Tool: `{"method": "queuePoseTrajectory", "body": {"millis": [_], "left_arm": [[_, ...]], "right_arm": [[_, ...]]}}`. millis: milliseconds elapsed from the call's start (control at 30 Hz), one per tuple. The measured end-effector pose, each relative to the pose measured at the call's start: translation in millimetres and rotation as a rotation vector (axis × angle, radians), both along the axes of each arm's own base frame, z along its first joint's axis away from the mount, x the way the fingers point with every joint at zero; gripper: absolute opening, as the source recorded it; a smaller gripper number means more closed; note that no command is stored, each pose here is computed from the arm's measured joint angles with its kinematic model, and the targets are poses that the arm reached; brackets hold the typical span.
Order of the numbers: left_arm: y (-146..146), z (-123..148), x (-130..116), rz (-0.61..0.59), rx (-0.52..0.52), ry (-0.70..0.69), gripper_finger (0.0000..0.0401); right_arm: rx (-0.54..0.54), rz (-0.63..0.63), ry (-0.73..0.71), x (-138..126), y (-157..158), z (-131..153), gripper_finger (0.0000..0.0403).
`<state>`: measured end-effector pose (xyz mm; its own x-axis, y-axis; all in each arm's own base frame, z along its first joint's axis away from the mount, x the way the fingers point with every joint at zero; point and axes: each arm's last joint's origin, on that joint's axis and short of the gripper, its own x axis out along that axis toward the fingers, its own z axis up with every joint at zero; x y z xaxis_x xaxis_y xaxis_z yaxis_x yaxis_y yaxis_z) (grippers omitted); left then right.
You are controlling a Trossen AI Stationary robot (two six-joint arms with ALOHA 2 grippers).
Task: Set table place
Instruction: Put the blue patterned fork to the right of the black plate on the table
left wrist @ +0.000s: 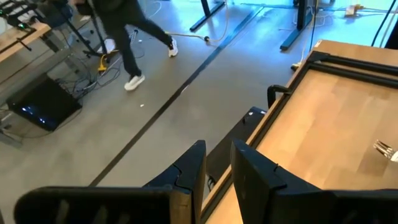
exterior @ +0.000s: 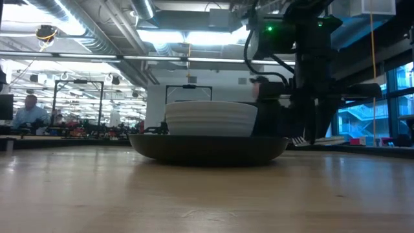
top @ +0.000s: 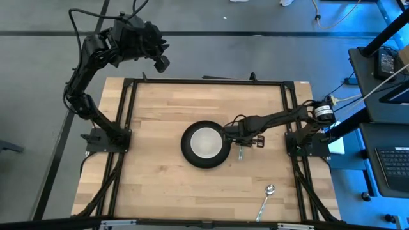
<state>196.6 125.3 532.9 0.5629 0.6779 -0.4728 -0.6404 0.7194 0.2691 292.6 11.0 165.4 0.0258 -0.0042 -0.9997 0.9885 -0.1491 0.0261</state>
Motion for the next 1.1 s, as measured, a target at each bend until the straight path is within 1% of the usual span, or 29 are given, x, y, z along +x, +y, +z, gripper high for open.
{"method": "queuePoseTrajectory", "body": {"millis": [167,333,533,633,833,1000,1100], "left_arm": [[-0.2,-0.6,-0.3,0.001,-0.006,0.003,0.0069],[-0.5,-1.0,-0.4,0.003,-0.013,0.003,0.0069],[-0.5,-1.1,-0.4,0.013,-0.027,-0.012,0.0069],[-0.8,-1.1,-0.2,0.012,-0.028,-0.013,0.0069],[-4.4,-1.1,2.0,-0.006,-0.029,-0.013,0.0069],[-8.4,-1.1,4.4,-0.015,-0.042,-0.028,0.0069],[-9.9,-1.1,5.3,-0.022,-0.042,-0.029,0.0069]], "right_arm": [[-0.015,0.027,0.008,-1.1,4.9,0.1,0.0029],[-0.039,0.062,0.014,-2.0,8.0,0.1,0.0037],[-0.042,0.106,-0.03,1.9,13.8,0.2,0.0031],[-0.052,0.114,-0.052,3.8,16.1,0.4,0.0033],[-0.063,0.113,-0.022,-1.3,15.4,-4.7,0.0037],[-0.062,0.113,-0.086,0.9,16.9,-11.8,0.0034],[-0.063,0.115,-0.086,-2.1,17.5,-17.2,0.0036]]}}
